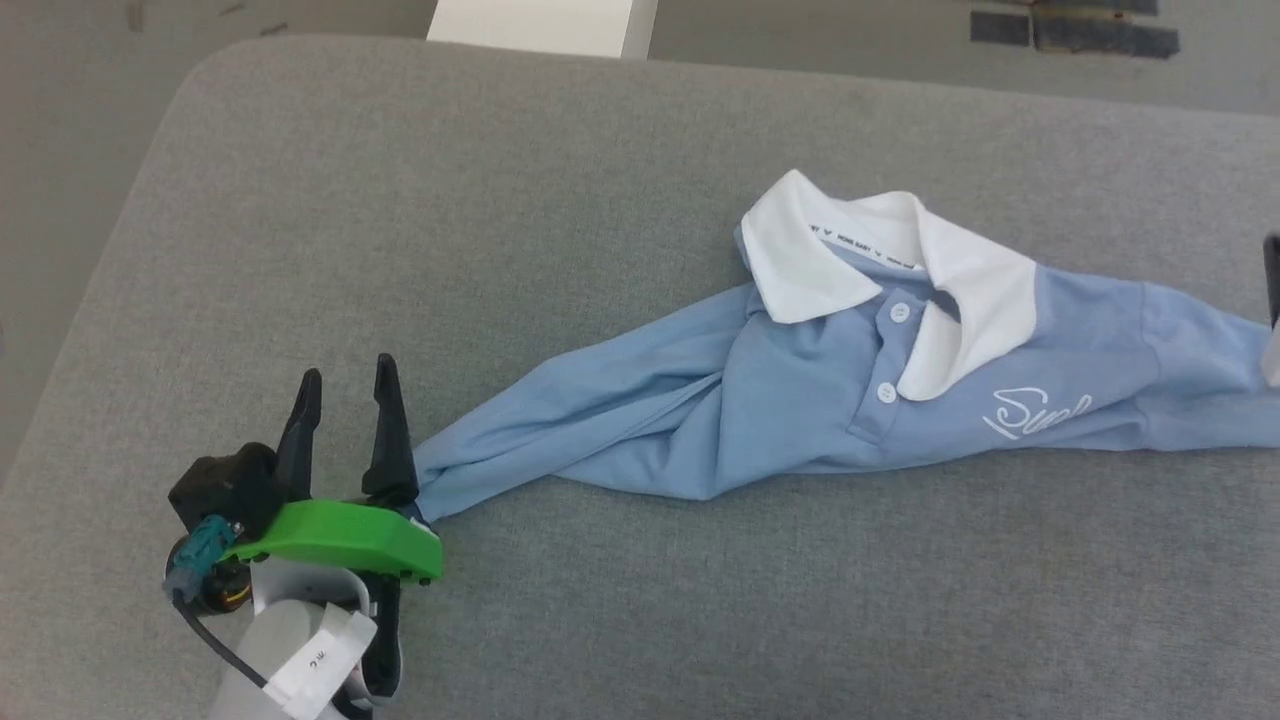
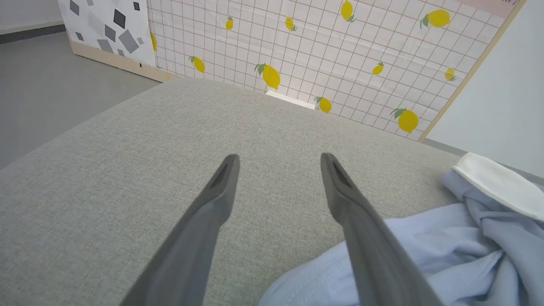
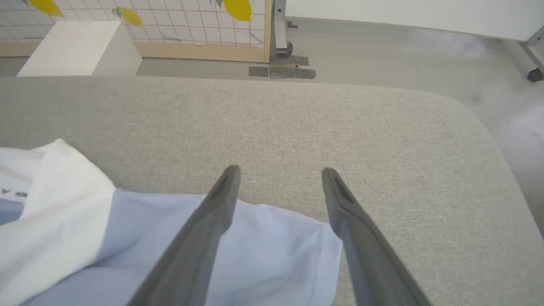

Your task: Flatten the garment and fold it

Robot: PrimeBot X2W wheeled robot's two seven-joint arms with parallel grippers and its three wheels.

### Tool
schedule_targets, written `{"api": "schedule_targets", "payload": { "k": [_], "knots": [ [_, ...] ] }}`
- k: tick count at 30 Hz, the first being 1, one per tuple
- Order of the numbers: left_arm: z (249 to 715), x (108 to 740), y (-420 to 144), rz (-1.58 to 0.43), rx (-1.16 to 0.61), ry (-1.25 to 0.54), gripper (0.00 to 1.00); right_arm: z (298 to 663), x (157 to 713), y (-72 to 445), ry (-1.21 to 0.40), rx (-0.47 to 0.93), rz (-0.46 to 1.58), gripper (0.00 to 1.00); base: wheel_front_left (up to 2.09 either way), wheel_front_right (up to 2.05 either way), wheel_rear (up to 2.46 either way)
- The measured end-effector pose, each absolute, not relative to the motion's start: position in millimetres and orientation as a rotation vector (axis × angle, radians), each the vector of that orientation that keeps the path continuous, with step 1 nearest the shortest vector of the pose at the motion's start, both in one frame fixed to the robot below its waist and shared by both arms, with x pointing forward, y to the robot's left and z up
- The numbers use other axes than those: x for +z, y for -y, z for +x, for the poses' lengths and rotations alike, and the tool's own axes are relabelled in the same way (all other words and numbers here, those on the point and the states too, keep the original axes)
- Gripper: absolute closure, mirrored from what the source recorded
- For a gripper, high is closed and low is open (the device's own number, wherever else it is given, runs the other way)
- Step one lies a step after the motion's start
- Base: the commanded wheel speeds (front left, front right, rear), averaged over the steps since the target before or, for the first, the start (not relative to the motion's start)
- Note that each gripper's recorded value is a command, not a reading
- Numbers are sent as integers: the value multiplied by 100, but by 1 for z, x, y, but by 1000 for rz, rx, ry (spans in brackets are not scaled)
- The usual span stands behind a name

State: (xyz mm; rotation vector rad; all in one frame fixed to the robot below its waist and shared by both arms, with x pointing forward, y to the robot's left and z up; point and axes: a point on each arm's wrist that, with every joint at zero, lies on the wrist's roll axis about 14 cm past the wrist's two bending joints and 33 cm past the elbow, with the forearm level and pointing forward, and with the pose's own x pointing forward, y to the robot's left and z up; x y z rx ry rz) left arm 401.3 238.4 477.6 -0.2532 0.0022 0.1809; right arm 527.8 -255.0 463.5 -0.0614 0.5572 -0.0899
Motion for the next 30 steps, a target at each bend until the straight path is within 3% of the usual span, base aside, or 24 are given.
{"api": "schedule_targets", "payload": {
  "k": [4,9,20,30],
  "knots": [
    [397,485,-235,-256,166,9,0,527,506,241,-320,-52,-5,0,0,0,0],
    [389,493,-230,-258,145,23,0,495,523,237,-162,-50,69,0,0,0,0],
    [381,506,-211,-270,87,35,0,415,501,245,-140,-120,177,0,0,0,0],
    [419,502,-160,-233,-112,-133,0,408,496,255,-154,-152,176,0,0,0,0]
  ]
}}
